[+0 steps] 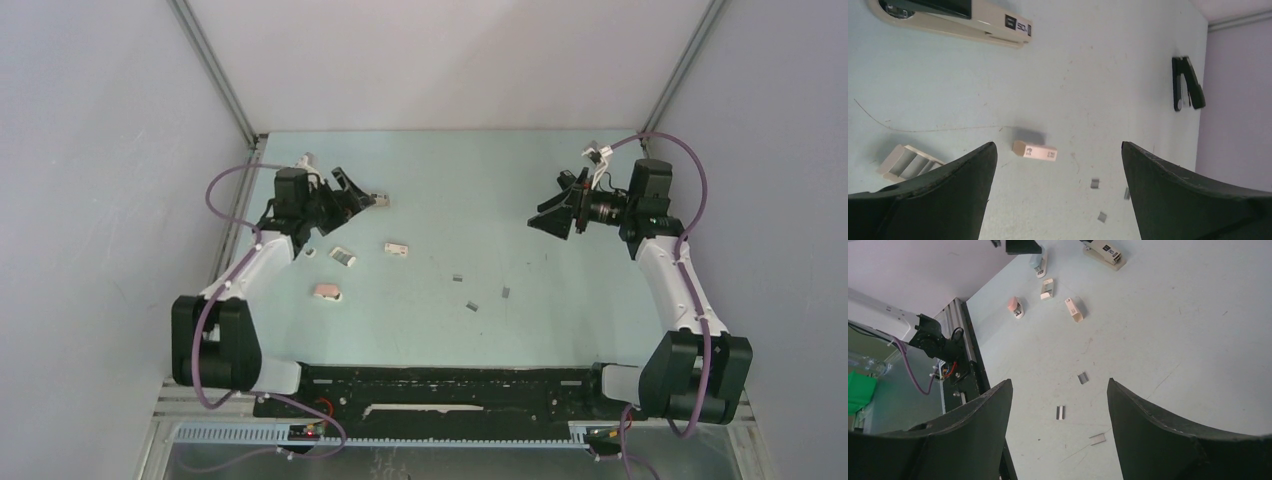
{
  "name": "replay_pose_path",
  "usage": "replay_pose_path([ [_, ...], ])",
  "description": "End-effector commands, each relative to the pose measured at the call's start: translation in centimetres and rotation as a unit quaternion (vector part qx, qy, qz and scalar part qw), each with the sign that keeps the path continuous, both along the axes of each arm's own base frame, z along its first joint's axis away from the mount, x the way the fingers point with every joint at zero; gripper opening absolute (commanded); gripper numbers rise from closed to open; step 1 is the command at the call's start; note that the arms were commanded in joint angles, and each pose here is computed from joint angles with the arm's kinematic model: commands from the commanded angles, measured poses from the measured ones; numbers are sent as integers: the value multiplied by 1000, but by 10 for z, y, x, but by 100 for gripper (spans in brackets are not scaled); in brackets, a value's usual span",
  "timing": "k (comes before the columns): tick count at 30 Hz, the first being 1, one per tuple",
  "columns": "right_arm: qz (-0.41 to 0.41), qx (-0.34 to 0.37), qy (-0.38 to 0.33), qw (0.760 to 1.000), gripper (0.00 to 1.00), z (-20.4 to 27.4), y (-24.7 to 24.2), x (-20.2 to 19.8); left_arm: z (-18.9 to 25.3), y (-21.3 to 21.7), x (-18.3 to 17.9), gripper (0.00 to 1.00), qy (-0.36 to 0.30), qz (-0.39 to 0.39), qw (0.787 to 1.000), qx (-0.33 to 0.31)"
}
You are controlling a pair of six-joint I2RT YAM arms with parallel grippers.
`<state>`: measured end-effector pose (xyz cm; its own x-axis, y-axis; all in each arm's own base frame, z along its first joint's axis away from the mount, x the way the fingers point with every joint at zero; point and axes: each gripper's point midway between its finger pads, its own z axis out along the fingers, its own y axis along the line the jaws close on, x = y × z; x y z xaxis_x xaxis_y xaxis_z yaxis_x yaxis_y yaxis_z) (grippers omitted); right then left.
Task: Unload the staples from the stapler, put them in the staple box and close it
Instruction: Pick up the stapler from the center of the board.
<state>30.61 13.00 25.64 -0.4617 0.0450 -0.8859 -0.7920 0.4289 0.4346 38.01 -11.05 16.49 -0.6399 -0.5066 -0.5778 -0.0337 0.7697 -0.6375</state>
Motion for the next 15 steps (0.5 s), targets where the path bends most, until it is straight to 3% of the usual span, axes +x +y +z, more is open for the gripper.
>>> replay_pose_path([
  [1, 9, -2, -18, 1000, 77, 3, 4, 0, 27, 10, 41, 100, 2, 74, 997, -24],
  [7, 7, -5, -18, 1000, 78, 2, 4, 1, 2, 40, 62, 100, 95, 173, 978, 63],
  [15, 9, -6, -16, 1000, 78, 0, 5, 1, -4, 36, 78, 100, 130, 176, 965, 145],
])
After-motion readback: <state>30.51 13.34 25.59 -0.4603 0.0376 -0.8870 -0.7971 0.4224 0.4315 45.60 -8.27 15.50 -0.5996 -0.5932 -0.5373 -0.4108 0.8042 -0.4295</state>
